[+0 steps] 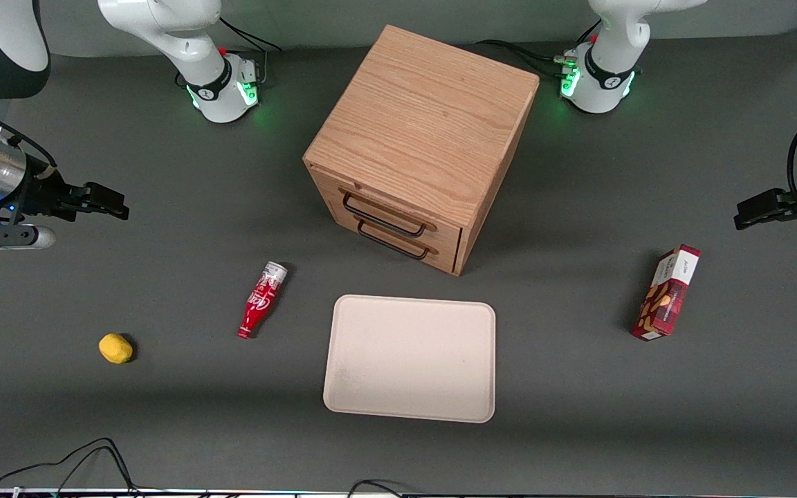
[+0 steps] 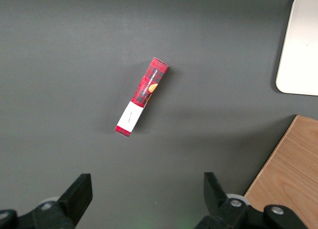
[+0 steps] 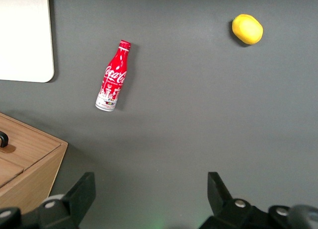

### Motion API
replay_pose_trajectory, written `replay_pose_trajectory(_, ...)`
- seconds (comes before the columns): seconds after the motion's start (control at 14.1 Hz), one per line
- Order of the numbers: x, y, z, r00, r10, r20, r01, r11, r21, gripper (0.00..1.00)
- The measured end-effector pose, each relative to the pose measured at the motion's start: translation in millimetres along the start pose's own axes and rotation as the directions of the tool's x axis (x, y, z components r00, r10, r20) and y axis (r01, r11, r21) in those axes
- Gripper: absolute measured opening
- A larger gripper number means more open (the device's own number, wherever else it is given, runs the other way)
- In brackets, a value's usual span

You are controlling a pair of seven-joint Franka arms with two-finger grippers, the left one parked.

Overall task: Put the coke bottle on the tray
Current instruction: 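Move the open right gripper down over the red Coca-Cola bottle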

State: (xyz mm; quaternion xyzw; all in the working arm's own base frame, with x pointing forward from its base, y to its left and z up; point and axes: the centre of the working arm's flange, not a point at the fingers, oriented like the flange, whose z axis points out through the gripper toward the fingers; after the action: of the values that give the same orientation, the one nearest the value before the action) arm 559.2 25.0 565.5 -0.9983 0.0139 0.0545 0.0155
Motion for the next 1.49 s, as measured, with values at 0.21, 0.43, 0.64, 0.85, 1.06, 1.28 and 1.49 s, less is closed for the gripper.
replay_pose_trajectory(0.21,0.2,0.0,-0.4,1.000,0.000,-0.001,0.000,1.000,0.000,1.00)
replay_pose_trajectory(0.43,1.6,-1.1,-2.3,1.000,-0.002,-0.005,0.002,1.000,0.000,1.00)
replay_pose_trajectory(0.64,12.6,-7.6,6.7,0.999,0.038,0.008,-0.038,0.999,-0.001,1.00)
replay_pose_trajectory(0.85,42.1,-33.3,44.7,0.991,0.122,0.063,-0.122,0.993,-0.009,1.00)
replay_pose_trajectory(1.06,87.2,-65.4,106.8,0.964,0.248,0.092,-0.248,0.969,-0.012,1.00)
replay_pose_trajectory(1.28,120.6,-112.2,181.4,0.906,0.422,0.037,-0.422,0.907,-0.023,1.00)
replay_pose_trajectory(1.49,128.1,-141.0,234.9,0.875,0.484,0.003,-0.484,0.874,-0.039,1.00)
